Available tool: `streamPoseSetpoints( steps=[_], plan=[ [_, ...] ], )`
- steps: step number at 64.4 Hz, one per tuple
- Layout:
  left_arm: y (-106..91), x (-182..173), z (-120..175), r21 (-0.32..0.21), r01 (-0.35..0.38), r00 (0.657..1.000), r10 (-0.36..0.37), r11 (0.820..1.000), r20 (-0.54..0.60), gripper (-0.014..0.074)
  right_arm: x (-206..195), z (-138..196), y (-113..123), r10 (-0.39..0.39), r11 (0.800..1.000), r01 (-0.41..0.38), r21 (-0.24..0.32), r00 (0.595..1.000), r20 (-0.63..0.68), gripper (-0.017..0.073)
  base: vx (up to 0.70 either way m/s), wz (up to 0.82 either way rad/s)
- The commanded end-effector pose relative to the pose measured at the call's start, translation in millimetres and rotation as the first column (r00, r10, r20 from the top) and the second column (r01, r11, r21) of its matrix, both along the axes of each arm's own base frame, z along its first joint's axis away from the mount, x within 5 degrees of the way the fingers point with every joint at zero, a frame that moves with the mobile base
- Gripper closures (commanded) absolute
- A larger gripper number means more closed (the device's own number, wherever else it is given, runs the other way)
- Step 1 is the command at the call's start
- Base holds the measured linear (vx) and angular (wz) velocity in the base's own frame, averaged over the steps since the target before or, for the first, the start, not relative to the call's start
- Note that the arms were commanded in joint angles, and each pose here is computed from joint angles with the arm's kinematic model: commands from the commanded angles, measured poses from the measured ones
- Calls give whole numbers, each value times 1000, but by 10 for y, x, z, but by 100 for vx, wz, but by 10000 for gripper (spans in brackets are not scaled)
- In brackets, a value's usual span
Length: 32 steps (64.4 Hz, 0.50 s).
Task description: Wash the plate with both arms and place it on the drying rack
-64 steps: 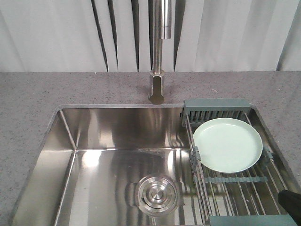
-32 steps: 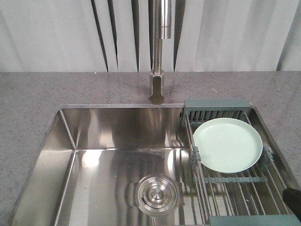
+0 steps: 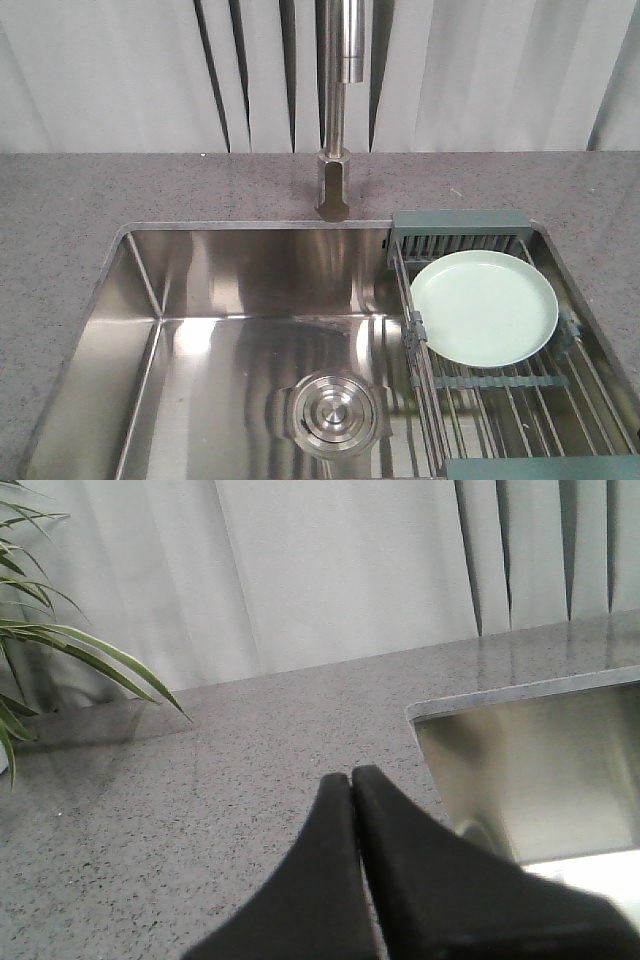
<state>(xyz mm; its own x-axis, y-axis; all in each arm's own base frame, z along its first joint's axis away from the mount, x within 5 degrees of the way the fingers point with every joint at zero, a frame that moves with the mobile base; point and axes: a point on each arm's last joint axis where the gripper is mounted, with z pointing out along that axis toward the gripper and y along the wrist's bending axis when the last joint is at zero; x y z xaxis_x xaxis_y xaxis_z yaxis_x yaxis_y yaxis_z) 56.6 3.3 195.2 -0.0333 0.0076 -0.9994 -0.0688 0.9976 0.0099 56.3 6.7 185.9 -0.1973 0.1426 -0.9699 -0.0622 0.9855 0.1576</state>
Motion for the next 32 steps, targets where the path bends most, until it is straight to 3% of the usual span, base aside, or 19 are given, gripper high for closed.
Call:
streamPoseSetpoints(
  steps=[1,20,32],
  plan=[
    [9,-26,161,-3,-13,993,13,1000,113,600,0,74,-28,-37,999,32,33,987,154,566,0,0],
    [10,-26,163,-3,-13,993,13,1000,115,600,-2,194,-44,-41,998,52,-31,959,281,566,0,0],
    [10,-26,163,-3,-13,993,13,1000,115,600,-4,209,-46,-41,998,55,-41,954,297,566,0,0]
  ],
)
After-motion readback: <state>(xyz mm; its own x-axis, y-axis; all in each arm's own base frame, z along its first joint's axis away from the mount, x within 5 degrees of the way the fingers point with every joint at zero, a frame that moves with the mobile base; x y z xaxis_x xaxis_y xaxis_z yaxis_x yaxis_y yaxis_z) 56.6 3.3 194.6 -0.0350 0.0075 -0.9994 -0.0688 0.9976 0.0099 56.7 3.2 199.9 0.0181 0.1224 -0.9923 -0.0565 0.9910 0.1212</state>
